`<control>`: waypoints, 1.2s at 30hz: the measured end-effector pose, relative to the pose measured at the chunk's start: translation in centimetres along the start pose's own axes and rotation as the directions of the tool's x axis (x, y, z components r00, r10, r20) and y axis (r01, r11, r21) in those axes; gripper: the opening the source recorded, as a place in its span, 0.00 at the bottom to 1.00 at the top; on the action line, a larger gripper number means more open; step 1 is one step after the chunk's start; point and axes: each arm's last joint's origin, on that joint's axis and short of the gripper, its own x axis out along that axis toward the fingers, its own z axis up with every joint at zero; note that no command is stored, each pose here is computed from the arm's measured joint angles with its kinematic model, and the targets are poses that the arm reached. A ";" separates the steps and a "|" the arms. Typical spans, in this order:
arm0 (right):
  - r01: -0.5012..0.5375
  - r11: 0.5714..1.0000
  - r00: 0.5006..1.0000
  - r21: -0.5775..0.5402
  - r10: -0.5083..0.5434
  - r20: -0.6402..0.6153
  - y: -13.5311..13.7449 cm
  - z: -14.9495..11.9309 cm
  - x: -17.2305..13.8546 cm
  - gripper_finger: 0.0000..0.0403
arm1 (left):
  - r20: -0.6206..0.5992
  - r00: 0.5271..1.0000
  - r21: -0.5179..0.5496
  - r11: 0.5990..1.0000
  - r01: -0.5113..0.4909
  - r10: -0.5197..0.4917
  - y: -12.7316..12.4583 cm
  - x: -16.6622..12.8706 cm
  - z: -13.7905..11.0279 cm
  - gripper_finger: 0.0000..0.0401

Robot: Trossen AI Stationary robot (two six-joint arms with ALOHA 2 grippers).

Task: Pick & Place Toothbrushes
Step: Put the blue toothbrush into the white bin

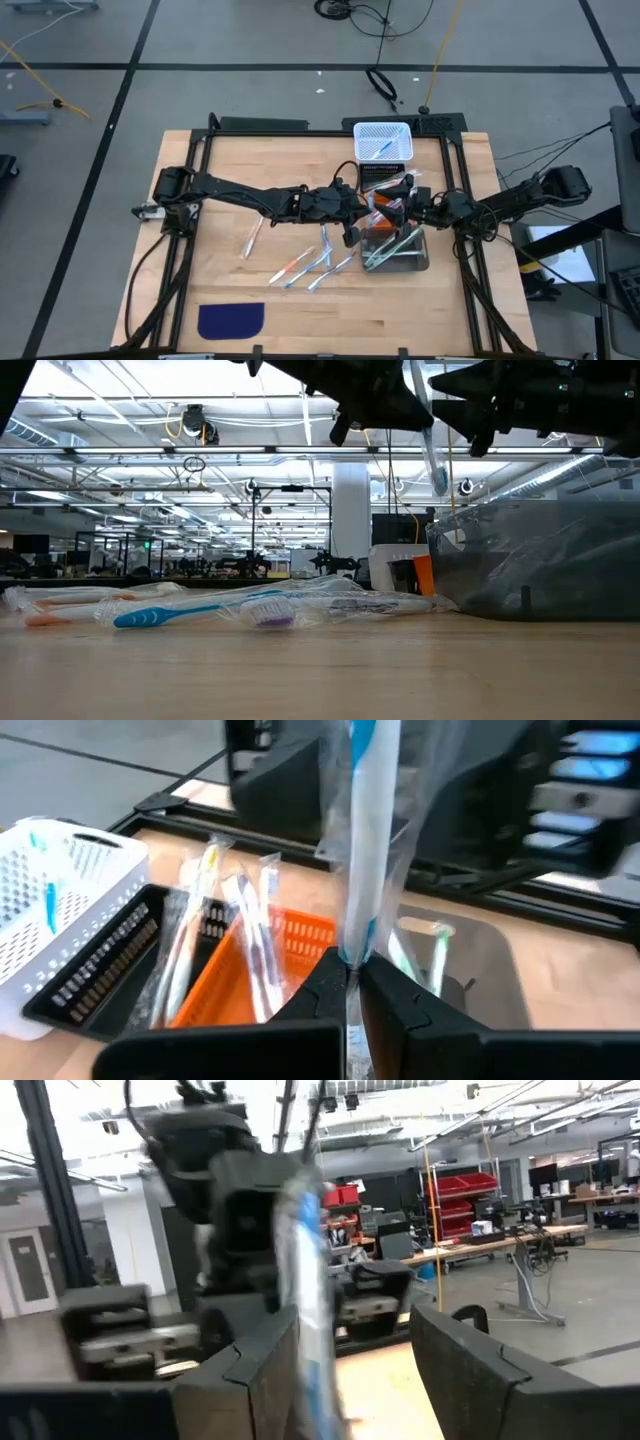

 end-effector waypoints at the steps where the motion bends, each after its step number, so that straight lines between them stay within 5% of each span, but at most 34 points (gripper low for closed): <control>1: -0.005 1.000 1.000 0.002 0.005 0.000 0.1 0.0 0.0 0.46 | -0.002 1.000 -0.001 1.000 -0.003 0.003 0.1 0.0 0.0 0.01; 7: -0.095 0.995 0.995 0.009 0.095 0.000 0.5 0.1 -0.1 0.46 | -0.004 1.000 -0.005 1.000 -0.016 0.016 0.7 0.2 0.0 0.02; 22: -0.044 0.999 0.997 0.032 0.046 -0.062 0.0 -0.8 1.2 0.41 | 0.032 0.999 -0.011 1.000 -0.007 0.007 0.6 0.2 0.4 0.01; 27: -0.048 0.999 0.997 -0.005 0.048 -0.065 0.4 -0.6 2.3 0.29 | 0.022 1.000 -0.012 1.000 -0.010 0.011 0.8 0.2 0.3 0.02; 32: -0.046 0.998 0.997 -0.035 0.044 -0.063 0.4 -0.5 2.3 0.06 | 0.010 1.000 -0.003 1.000 -0.005 0.005 0.8 0.2 0.2 0.01; 36: -0.043 0.998 0.997 -0.036 0.040 -0.070 0.4 -0.5 2.3 0.05 | 0.005 1.000 -0.002 1.000 -0.006 0.006 0.8 0.2 0.2 0.05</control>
